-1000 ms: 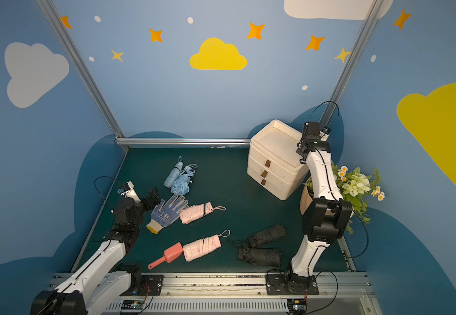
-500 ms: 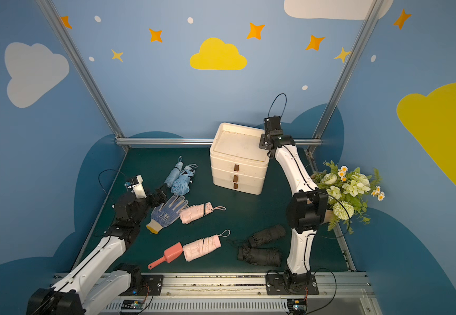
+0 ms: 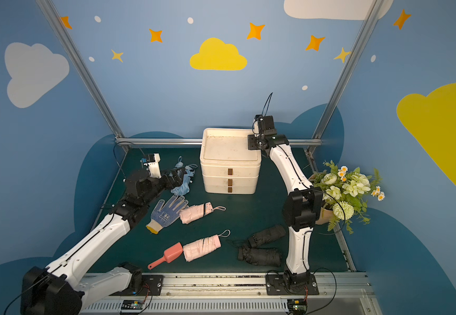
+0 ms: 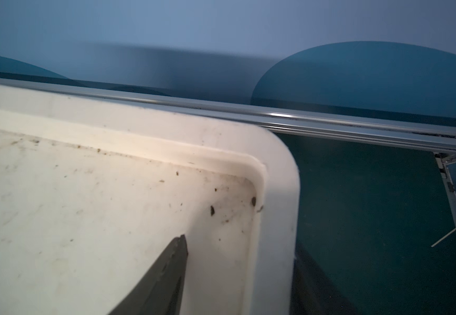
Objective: Place the umbrella in the drawer by color
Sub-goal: Move the storage box to the center of the board, then open the drawer in the storage box.
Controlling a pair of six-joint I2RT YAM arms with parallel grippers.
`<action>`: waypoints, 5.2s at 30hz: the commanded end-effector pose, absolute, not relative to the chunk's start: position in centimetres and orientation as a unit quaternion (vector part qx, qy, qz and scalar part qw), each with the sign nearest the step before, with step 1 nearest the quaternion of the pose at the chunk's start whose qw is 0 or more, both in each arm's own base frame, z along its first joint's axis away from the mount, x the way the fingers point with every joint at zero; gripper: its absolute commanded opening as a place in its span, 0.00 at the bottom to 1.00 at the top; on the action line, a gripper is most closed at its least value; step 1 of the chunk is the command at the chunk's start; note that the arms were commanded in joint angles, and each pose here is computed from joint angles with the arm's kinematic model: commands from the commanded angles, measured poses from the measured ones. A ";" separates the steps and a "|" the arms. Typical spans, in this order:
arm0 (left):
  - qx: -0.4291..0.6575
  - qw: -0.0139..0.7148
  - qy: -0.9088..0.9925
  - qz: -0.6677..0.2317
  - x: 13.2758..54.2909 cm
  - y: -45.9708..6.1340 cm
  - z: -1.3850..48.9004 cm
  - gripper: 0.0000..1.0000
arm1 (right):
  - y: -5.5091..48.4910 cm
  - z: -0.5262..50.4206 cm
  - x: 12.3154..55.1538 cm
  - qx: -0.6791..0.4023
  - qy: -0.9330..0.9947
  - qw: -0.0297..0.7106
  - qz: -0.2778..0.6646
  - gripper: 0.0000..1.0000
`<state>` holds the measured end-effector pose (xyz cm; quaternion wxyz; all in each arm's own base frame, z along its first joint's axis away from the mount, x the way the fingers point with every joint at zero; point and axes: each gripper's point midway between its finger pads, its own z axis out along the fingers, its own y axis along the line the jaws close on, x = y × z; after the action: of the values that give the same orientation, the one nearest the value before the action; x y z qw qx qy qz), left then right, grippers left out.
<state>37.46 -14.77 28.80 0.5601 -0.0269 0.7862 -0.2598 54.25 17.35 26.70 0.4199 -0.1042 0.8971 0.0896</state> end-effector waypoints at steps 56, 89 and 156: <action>0.009 0.512 0.857 -0.054 55.0 -23.1 27.4 0.83 | 22.5 34.6 31.2 -0.172 0.761 0.579 0.237 0.81; -0.100 0.471 0.876 -0.016 48.6 -18.9 24.9 0.25 | 27.0 21.8 38.1 -0.076 0.830 0.497 0.243 0.50; -0.169 0.523 0.835 -0.028 53.5 -17.9 25.7 0.22 | 27.2 19.5 22.8 -0.183 0.861 0.379 0.287 0.00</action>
<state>51.76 -19.32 26.29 0.5100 -0.1047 0.8534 -0.0232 24.03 26.76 19.89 0.4014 -0.1754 0.8509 0.2898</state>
